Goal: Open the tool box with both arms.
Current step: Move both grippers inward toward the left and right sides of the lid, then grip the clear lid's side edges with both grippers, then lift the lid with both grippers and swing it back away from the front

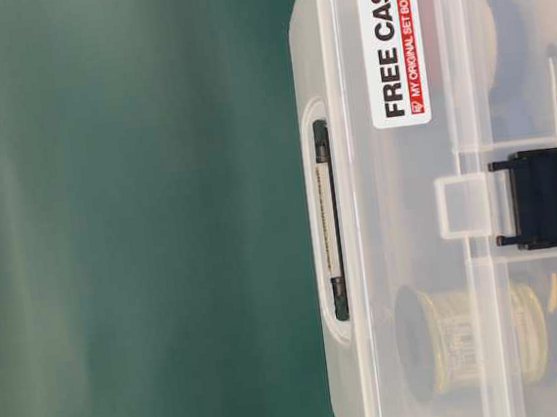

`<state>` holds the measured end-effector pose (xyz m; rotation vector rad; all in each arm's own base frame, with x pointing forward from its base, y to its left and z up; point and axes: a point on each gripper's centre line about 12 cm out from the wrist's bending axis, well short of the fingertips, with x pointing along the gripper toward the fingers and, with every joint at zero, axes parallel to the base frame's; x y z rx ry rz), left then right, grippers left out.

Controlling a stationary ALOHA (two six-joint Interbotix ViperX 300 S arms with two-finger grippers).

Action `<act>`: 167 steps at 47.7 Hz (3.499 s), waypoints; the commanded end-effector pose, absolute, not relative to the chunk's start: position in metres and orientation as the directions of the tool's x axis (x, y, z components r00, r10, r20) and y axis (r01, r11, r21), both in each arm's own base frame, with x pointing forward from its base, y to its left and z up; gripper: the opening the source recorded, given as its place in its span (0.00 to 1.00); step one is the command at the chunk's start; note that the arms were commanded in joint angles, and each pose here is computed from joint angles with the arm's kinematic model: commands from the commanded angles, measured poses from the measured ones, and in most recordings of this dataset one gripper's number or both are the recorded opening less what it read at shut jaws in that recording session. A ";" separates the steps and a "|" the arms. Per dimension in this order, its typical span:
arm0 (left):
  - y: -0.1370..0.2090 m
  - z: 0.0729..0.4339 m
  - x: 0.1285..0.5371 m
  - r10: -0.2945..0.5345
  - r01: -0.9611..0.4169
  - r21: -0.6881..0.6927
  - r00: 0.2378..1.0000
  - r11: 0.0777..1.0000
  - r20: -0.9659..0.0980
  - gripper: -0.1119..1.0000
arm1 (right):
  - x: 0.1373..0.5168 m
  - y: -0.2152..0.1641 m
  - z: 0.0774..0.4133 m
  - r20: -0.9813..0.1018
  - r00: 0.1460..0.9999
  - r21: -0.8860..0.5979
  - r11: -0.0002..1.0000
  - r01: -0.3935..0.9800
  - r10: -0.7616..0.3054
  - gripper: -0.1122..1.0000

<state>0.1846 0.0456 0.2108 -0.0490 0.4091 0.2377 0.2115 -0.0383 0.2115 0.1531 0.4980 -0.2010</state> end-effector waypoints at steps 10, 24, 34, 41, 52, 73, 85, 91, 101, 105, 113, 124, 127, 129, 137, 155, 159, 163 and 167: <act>0.051 0.196 0.195 0.225 -0.256 -0.005 0.859 0.967 -0.461 0.92 | 0.217 -0.054 0.201 -0.530 0.824 0.098 0.950 0.297 -0.203 0.88; 0.057 0.191 0.213 0.232 -0.259 -0.001 0.869 0.966 -0.437 0.92 | 0.236 -0.061 0.190 -0.541 0.814 0.094 0.947 0.306 -0.209 0.88; 0.059 0.192 0.221 0.239 -0.260 0.004 0.879 0.966 -0.414 0.92 | 0.247 -0.065 0.191 -0.510 0.831 0.091 0.947 0.308 -0.221 0.88; 0.059 0.193 0.222 0.239 -0.259 0.004 0.884 0.966 -0.401 0.92 | 0.253 -0.067 0.193 -0.484 0.845 0.090 0.948 0.306 -0.227 0.88; 0.060 0.195 0.223 0.241 -0.260 0.004 0.890 0.966 -0.387 0.92 | 0.254 -0.068 0.194 -0.481 0.847 0.088 0.948 0.305 -0.228 0.88; 0.061 0.203 0.226 0.249 -0.261 0.007 0.912 0.965 -0.325 0.92 | 0.250 -0.067 0.209 -0.440 0.867 0.084 0.951 0.297 -0.232 0.88; 0.063 0.215 0.224 0.263 -0.271 0.012 0.924 0.963 -0.277 0.92 | 0.245 -0.069 0.229 -0.393 0.886 0.065 0.953 0.296 -0.248 0.88; 0.067 0.220 0.220 0.288 -0.295 0.011 0.923 0.955 -0.254 0.92 | 0.243 -0.075 0.235 -0.374 0.887 0.058 0.947 0.315 -0.272 0.88; 0.071 0.226 0.215 0.312 -0.317 0.012 0.924 0.948 -0.224 0.92 | 0.241 -0.081 0.240 -0.360 0.884 0.049 0.940 0.336 -0.298 0.88; 0.073 0.227 0.214 0.319 -0.324 0.014 0.921 0.946 -0.222 0.92 | 0.241 -0.082 0.242 -0.351 0.887 0.043 0.941 0.337 -0.301 0.88; 0.074 0.227 0.214 0.323 -0.326 0.024 0.920 0.945 -0.221 0.92 | 0.242 -0.083 0.246 -0.340 0.890 0.035 0.941 0.336 -0.305 0.88; 0.077 0.234 0.215 0.334 -0.332 0.043 0.925 0.942 -0.179 0.92 | 0.244 -0.086 0.252 -0.327 0.891 0.032 0.939 0.343 -0.314 0.88; 0.079 0.235 0.216 0.345 -0.341 0.052 0.924 0.939 -0.165 0.92 | 0.244 -0.087 0.253 -0.322 0.891 0.029 0.938 0.346 -0.319 0.88; 0.081 0.235 0.215 0.351 -0.347 0.056 0.922 0.936 -0.162 0.92 | 0.244 -0.089 0.255 -0.318 0.891 0.028 0.936 0.351 -0.325 0.88; 0.086 0.236 0.215 0.374 -0.368 0.066 0.915 0.928 -0.153 0.92 | 0.244 -0.096 0.261 -0.303 0.886 0.017 0.928 0.372 -0.350 0.88; 0.110 0.244 0.207 0.470 -0.464 0.075 0.875 0.882 -0.115 0.92 | 0.237 -0.118 0.270 -0.280 0.860 0.005 0.895 0.447 -0.428 0.88; 0.114 0.244 0.207 0.484 -0.479 0.075 0.868 0.875 -0.107 0.92 | 0.236 -0.122 0.270 -0.281 0.852 0.005 0.888 0.460 -0.440 0.88; 0.117 0.244 0.208 0.493 -0.487 0.077 0.864 0.870 -0.106 0.92 | 0.234 -0.126 0.271 -0.277 0.846 0.005 0.880 0.475 -0.455 0.88; 0.119 0.243 0.209 0.498 -0.492 0.077 0.860 0.867 -0.109 0.92 | 0.233 -0.129 0.272 -0.268 0.843 0.005 0.874 0.486 -0.467 0.88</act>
